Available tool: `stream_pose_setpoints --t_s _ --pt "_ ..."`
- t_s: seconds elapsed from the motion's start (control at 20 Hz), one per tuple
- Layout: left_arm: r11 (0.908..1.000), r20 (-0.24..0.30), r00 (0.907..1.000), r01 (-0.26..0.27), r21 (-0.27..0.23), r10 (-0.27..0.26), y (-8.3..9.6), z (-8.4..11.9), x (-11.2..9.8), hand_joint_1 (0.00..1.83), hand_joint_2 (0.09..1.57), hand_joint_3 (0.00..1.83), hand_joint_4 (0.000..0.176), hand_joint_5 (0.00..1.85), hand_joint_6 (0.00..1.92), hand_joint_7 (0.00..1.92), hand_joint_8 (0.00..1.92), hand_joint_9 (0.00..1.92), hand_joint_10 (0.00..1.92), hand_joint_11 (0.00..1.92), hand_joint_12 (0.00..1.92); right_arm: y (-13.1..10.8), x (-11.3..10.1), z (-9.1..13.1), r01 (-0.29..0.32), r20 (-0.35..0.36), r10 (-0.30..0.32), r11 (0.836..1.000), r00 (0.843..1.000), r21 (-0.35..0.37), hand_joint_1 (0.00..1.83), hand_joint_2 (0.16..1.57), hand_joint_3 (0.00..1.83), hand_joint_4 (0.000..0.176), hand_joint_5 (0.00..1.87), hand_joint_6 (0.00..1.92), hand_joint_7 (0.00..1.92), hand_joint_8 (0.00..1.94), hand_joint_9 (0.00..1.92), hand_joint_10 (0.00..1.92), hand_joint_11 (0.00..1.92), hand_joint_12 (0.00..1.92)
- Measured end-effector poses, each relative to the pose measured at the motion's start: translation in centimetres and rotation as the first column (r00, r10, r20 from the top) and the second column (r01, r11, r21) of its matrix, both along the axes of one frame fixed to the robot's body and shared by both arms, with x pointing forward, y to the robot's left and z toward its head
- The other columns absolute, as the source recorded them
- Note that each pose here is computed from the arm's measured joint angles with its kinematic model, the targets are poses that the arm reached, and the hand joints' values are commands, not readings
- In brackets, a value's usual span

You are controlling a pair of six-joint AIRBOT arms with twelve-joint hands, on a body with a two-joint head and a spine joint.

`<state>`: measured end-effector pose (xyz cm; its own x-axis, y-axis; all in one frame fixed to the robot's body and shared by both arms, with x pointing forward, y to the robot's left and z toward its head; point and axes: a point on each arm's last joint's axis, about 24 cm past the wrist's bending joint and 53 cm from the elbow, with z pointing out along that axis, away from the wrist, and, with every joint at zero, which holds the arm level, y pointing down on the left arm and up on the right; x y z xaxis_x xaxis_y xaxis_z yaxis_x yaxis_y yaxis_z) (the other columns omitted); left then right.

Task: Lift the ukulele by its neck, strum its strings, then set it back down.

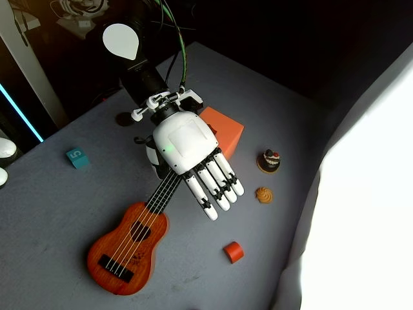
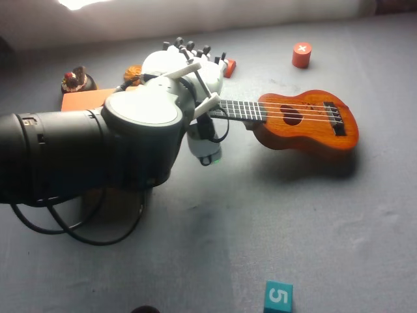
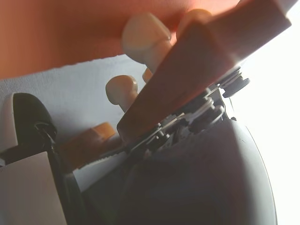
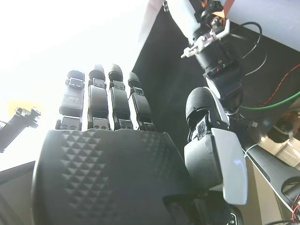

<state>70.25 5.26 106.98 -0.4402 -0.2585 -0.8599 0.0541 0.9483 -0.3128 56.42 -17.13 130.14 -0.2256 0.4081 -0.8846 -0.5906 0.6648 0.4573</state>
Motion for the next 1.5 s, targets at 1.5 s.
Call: stream_pose_setpoints --t_s 1.5 --pt "0.9991 -0.021 0.9989 0.042 0.012 -0.041 -1.6 -2.0 -0.9 1.05 0.99 0.00 0.000 0.03 0.00 0.13 0.03 0.13 0.00 0.00 0.21 0.1 0.1 -1.4 0.002 -0.038 -0.003 1.000 0.999 -0.028 0.07 1.31 0.01 0.000 0.06 0.06 0.06 0.00 0.03 0.05 0.00 0.00"
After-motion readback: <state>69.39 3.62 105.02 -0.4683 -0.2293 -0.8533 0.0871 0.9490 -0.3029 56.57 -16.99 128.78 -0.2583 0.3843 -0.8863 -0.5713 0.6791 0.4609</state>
